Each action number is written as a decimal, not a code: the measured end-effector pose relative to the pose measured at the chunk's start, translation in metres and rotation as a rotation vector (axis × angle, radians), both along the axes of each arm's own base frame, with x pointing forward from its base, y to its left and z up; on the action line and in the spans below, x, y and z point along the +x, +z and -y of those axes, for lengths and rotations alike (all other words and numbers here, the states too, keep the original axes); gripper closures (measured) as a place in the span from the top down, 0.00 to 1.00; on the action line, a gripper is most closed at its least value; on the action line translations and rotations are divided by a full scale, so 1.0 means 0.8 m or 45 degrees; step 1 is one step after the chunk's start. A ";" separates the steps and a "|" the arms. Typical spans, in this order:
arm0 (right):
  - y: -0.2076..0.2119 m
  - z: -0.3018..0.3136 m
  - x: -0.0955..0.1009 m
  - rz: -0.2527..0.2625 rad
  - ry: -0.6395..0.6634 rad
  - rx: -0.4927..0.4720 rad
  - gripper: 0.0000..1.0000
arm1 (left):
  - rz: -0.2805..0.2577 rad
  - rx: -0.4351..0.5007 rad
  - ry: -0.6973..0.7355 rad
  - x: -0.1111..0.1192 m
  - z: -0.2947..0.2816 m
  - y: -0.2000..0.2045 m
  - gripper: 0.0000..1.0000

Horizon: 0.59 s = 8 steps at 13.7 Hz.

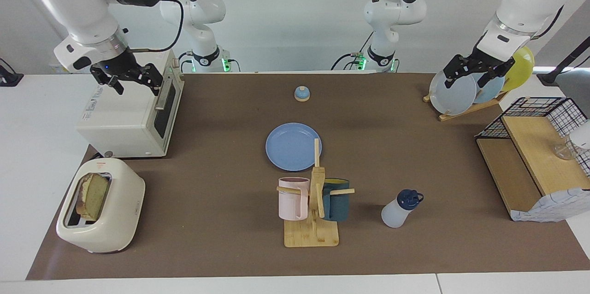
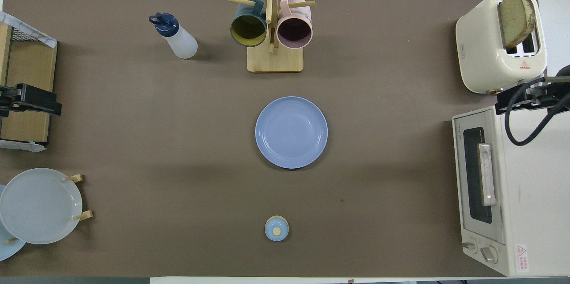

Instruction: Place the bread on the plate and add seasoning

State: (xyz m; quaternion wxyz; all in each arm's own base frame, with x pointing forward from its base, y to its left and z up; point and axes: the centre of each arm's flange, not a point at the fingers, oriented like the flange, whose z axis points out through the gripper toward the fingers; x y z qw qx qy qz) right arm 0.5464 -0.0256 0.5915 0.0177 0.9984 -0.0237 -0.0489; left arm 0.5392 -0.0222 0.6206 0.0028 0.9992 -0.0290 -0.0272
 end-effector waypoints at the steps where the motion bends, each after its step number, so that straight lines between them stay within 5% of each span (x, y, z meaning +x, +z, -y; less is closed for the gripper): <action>1: 0.000 0.002 0.000 0.000 -0.003 0.000 1.00 | 0.000 0.000 0.000 0.000 0.000 0.000 1.00; 8: 0.003 0.010 0.001 0.012 -0.013 0.032 1.00 | 0.013 -0.001 0.012 0.001 -0.007 0.001 1.00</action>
